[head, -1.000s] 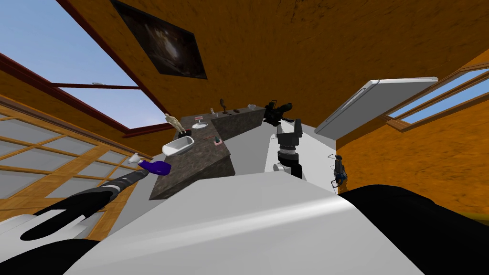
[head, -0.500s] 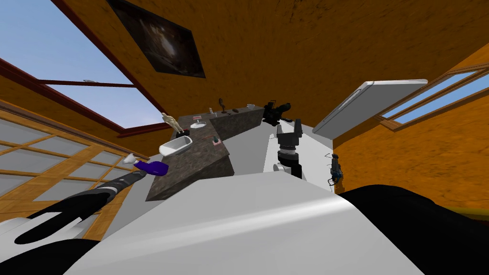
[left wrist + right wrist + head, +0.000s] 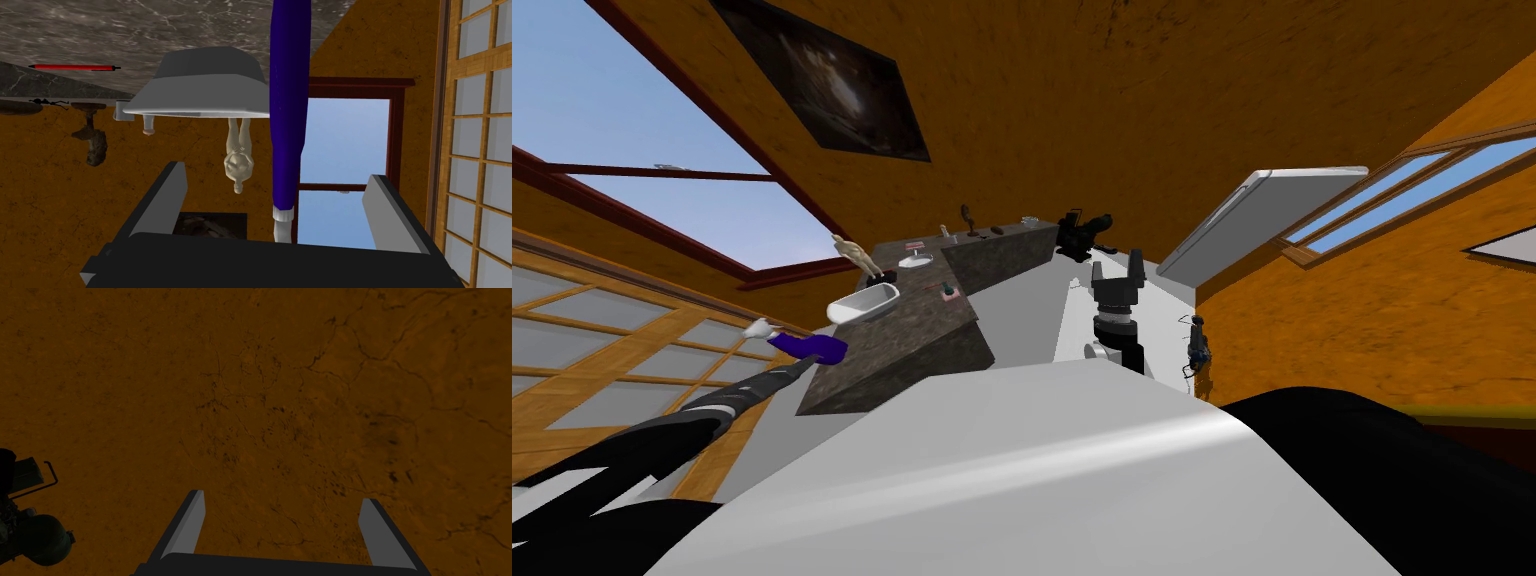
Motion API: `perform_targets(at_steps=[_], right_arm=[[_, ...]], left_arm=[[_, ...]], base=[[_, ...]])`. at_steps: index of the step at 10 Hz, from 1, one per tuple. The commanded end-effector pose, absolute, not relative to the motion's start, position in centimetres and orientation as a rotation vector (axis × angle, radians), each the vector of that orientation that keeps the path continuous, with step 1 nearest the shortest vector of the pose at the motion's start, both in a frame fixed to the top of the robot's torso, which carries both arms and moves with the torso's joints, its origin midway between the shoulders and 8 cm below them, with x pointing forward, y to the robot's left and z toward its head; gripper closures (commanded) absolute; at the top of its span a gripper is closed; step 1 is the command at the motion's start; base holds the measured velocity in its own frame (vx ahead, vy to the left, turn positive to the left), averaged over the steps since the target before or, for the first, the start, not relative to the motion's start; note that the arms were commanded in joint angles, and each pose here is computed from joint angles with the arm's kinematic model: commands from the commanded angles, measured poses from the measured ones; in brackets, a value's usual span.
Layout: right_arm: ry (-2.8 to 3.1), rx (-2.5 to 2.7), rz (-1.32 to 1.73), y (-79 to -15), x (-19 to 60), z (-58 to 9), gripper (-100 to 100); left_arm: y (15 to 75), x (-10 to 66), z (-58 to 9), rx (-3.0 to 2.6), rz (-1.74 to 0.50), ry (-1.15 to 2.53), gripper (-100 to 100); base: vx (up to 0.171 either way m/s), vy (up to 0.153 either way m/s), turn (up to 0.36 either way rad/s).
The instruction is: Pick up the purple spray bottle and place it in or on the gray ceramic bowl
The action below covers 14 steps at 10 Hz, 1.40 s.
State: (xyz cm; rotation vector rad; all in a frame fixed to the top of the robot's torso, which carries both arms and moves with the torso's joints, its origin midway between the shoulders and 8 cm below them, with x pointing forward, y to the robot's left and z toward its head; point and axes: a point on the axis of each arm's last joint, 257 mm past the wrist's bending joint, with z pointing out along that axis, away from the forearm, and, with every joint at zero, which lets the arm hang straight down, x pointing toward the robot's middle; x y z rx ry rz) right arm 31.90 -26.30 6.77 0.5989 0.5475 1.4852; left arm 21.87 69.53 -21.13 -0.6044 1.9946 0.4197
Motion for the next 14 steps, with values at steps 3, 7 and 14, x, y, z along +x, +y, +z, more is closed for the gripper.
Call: perform_targets(at_steps=[3, 7, 14], right_arm=[[0.548, 0.599, 1.485, -26.3, 31.9, 6.8, 0], [0.548, 0.599, 1.485, -26.3, 31.9, 6.8, 0], [0.548, 0.599, 1.485, -26.3, 31.9, 6.8, 0]], left_arm=[[70.7, 21.6, -21.9, -0.606, 0.436, 1.976, -100], [70.7, 22.9, -22.6, -0.599, 0.422, 1.952, -100], [69.7, 25.9, -23.3, -0.575, 0.383, 1.915, -100]], base=[[-0.043, 0.002, -0.051], [-0.014, 0.061, -0.036], [0.009, 0.055, -0.009]])
